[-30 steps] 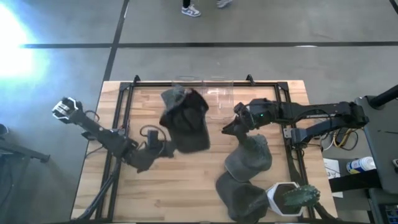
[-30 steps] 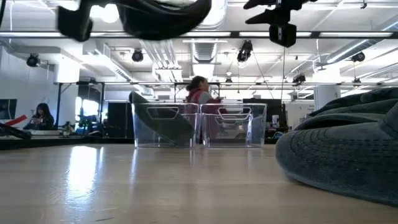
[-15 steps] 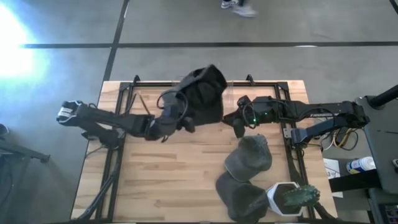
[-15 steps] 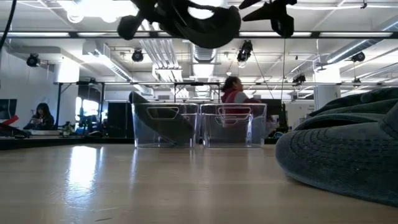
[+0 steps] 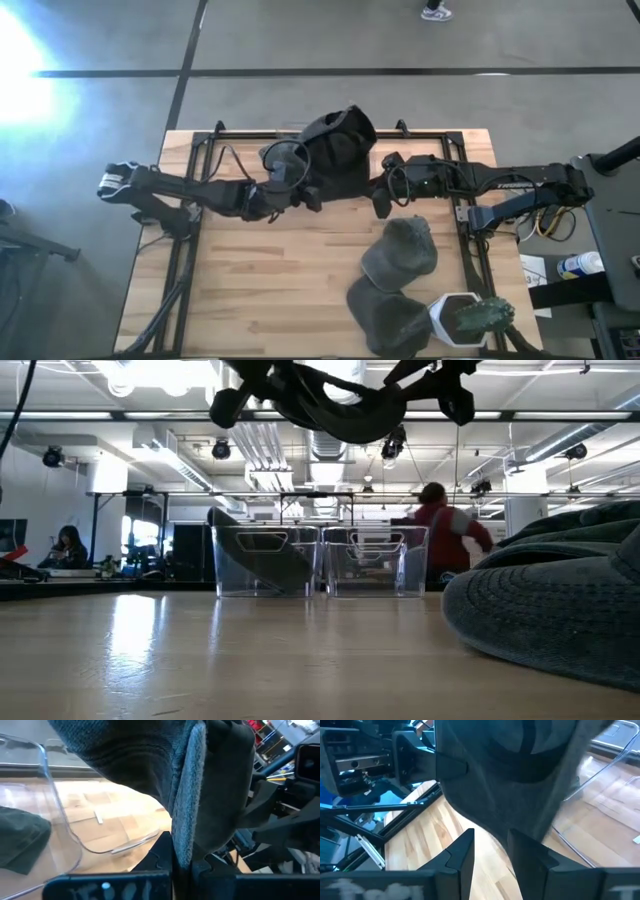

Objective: Pick & Place hat
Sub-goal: Put the top black cap into the right transparent bin

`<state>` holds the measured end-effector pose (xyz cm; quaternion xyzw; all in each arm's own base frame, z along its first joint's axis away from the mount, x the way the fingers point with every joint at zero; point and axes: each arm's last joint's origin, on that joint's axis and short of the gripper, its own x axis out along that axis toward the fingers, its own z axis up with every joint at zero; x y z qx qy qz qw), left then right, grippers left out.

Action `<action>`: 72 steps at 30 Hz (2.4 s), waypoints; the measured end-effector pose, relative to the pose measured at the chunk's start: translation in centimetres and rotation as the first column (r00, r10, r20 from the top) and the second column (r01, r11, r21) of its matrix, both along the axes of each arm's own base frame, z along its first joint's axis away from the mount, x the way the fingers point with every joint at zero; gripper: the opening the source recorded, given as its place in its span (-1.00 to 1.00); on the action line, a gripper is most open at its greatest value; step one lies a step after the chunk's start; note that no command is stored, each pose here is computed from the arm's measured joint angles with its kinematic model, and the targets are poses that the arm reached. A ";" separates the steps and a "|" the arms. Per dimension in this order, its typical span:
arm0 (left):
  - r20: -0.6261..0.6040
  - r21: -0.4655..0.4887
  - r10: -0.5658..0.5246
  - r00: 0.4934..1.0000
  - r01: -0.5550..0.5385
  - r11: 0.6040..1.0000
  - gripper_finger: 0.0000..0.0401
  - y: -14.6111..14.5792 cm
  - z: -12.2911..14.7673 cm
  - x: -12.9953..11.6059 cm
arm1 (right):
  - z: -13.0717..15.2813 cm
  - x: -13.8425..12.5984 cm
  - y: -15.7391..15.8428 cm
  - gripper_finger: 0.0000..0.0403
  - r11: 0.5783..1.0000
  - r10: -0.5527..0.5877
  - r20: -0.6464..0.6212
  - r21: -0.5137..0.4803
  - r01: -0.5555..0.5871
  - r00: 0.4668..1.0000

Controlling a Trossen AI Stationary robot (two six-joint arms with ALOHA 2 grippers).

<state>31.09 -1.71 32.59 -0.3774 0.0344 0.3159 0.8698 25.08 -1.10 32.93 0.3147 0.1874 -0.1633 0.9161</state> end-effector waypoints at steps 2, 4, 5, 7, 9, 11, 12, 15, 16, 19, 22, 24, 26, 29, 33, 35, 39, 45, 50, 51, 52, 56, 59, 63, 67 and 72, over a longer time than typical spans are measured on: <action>0.007 0.001 -0.007 1.000 0.007 1.000 -0.96 0.0 -0.2 0.3 | -0.1 0.0 0.0 -0.41 1.000 0.001 -0.006 -0.002 -0.001 1.000; 0.016 0.006 -0.013 1.000 0.013 1.000 -0.96 0.0 -0.2 0.6 | -0.2 0.2 0.0 -0.41 1.000 0.002 -0.009 -0.004 -0.002 1.000; 0.017 0.011 -0.014 1.000 0.014 1.000 -0.96 0.0 -0.3 0.7 | -0.3 0.2 0.0 -0.42 1.000 0.001 -0.012 -0.004 -0.001 1.000; 0.021 0.012 -0.017 1.000 0.017 1.000 -0.96 0.2 -0.4 1.0 | -0.4 0.4 0.0 -0.46 1.000 0.004 -0.022 -0.010 -0.004 1.000; 0.021 0.005 -0.024 0.999 0.024 1.000 -0.95 0.5 -0.6 1.3 | -0.6 0.5 -0.1 -0.54 1.000 0.002 -0.029 -0.010 -0.003 1.000; 0.026 0.010 -0.031 0.999 0.031 0.999 -0.94 0.8 -0.7 1.5 | -0.8 0.7 -0.3 -0.64 1.000 -0.005 -0.039 -0.010 0.005 0.999; 0.027 0.015 -0.036 0.999 0.035 0.999 -0.93 1.0 -0.7 1.7 | -0.9 0.8 -0.4 -0.70 1.000 -0.010 -0.043 -0.010 0.010 0.999; 0.037 0.026 -0.034 0.999 0.033 0.999 -0.92 1.4 -0.7 1.8 | -1.0 0.8 -0.9 -0.89 1.000 -0.029 -0.047 -0.011 0.028 0.998; 0.034 0.033 -0.033 0.999 0.032 0.999 -0.92 1.6 -0.7 1.8 | -1.0 0.8 -1.1 -0.92 0.999 -0.034 -0.048 -0.012 0.033 0.998; 0.031 0.045 -0.034 0.999 0.032 0.998 -0.92 1.7 -0.6 1.9 | -1.0 0.8 -1.5 -0.95 0.999 -0.048 -0.048 -0.012 0.048 0.998; 0.020 0.055 -0.053 0.998 0.052 0.997 -0.91 1.7 -0.6 1.9 | -1.0 0.8 -1.8 -0.96 0.999 -0.050 -0.047 -0.004 0.050 0.998; 0.019 0.054 -0.055 0.998 0.054 0.997 -0.91 1.8 -0.6 1.9 | -1.0 0.7 -1.9 -0.96 0.999 -0.045 -0.046 0.007 0.045 0.998; 0.012 0.052 -0.052 0.999 0.052 0.997 -0.91 1.9 -0.7 1.8 | -1.0 0.7 -2.2 -0.96 0.998 -0.044 -0.040 0.035 0.045 0.998; 0.005 0.025 -0.038 0.999 0.037 0.999 -0.91 2.2 -0.9 1.8 | -0.9 0.7 -2.7 -0.96 0.994 -0.050 -0.022 0.092 0.052 0.998; -0.009 -0.030 0.000 1.000 0.000 1.000 -0.91 3.0 -1.3 1.6 | -0.8 0.6 -3.5 -0.96 0.984 -0.064 0.001 0.167 0.063 0.998; -0.025 -0.050 0.017 1.000 -0.018 0.999 -0.93 3.5 -1.5 1.5 | -0.8 0.6 -3.8 -0.95 0.982 -0.076 0.000 0.174 0.075 0.997; -0.053 -0.083 0.032 0.998 -0.037 0.996 -0.95 4.5 -1.9 1.2 | -0.9 -0.1 -4.0 -0.81 0.980 -0.084 -0.071 0.175 0.095 0.994; -0.039 -0.092 0.028 0.999 -0.032 0.995 -0.95 5.2 -1.2 0.7 | 0.0 -1.7 -4.0 -0.41 0.985 -0.115 -0.112 0.117 0.128 0.987; -0.010 -0.089 0.020 1.000 -0.021 0.996 -0.95 5.5 -0.6 0.4 | -0.2 -2.7 -4.8 -0.13 0.979 -0.153 -0.133 0.115 0.169 0.979; 0.000 -0.093 0.009 1.000 -0.009 0.996 -0.95 5.5 -0.5 0.4 | -0.3 -2.8 -5.0 -0.08 0.978 -0.149 -0.134 0.125 0.166 0.980; 0.008 -0.096 -0.001 1.000 0.002 0.995 -0.95 5.5 -0.5 0.5 | -0.3 -2.8 -5.2 -0.05 0.978 -0.143 -0.129 0.134 0.161 0.981; 0.020 -0.100 -0.014 1.000 0.016 0.995 -0.95 5.5 -0.5 0.7 | -0.6 -2.5 -5.6 0.02 0.981 -0.133 -0.114 0.129 0.147 0.985; 0.022 -0.098 -0.009 1.000 0.011 0.995 -0.95 5.6 -0.6 0.7 | -0.4 -2.2 -5.6 0.03 0.985 -0.108 -0.078 0.129 0.117 0.991; 0.017 -0.080 0.004 1.000 -0.002 0.997 -0.95 6.0 -0.5 0.7 | -0.5 -2.0 -5.7 0.02 0.985 -0.107 -0.073 0.124 0.116 0.992; 0.017 -0.056 0.041 0.999 -0.040 0.998 -0.95 6.4 -0.2 0.3 | -0.4 -2.3 -5.7 0.02 0.983 -0.147 -0.087 0.102 0.155 0.985; 0.044 -0.017 0.080 0.996 -0.079 0.997 -0.95 6.8 0.8 -0.4 | -0.3 -2.5 -5.6 0.02 0.983 -0.149 -0.086 0.096 0.157 0.985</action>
